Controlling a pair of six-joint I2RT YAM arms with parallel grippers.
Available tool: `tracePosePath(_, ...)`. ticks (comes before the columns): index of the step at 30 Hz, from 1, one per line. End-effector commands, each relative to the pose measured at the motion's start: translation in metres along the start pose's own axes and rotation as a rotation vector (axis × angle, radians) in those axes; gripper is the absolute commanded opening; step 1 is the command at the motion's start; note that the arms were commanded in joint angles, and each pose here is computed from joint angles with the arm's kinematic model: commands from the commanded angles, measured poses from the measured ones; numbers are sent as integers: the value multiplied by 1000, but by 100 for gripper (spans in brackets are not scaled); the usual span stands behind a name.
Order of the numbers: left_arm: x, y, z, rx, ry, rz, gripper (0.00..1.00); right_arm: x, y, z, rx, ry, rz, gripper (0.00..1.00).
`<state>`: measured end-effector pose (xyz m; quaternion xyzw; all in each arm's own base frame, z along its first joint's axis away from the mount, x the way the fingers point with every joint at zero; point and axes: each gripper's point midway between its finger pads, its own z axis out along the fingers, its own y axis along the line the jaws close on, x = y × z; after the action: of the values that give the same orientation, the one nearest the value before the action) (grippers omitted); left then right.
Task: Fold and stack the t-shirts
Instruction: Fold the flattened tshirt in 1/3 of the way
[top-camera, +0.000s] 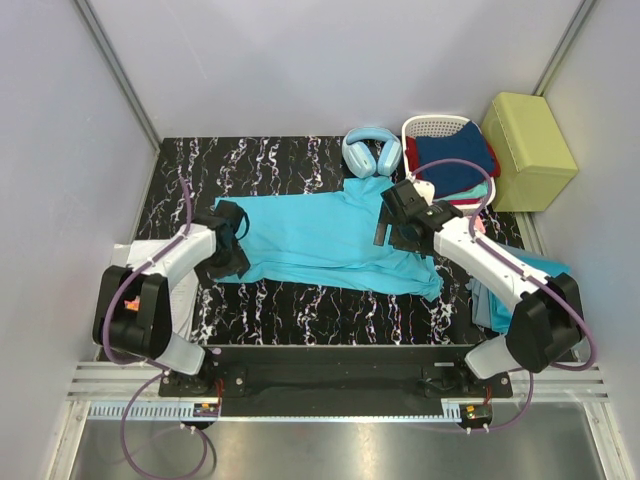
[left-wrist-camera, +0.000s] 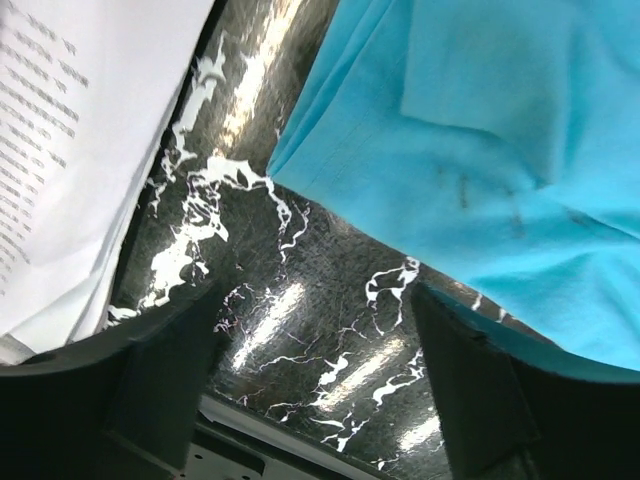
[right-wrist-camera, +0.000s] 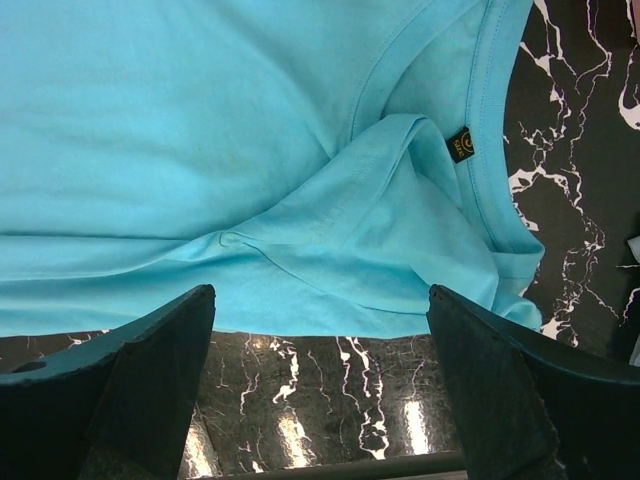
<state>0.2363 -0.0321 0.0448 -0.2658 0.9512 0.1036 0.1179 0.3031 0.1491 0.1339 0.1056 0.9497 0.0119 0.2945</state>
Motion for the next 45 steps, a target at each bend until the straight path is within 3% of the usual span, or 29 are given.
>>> tracePosePath(1,-28,-10,-16,34,-95,-21,63,-6,3,-8,-27,-38,-3,92)
tracePosePath(8,-23,-16,-5,33,-62,-17,39,-8,1,-8,-20,-49,-11,91)
tracePosePath(22,-9,-19,21,26,2,2,48,-6,-2,-8,-12,-48,-14,91)
tracePosePath(31,-10,-22,22,57,13,2,40,-2,-5,-5,-3,-41,-26,91)
tracePosePath(42,7,-12,19,53,50,-7,0,-4,-6,-7,-3,-50,-28,91)
tracePosePath(45,10,-5,15,47,41,-10,0,-4,-5,-7,-8,-51,-28,91)
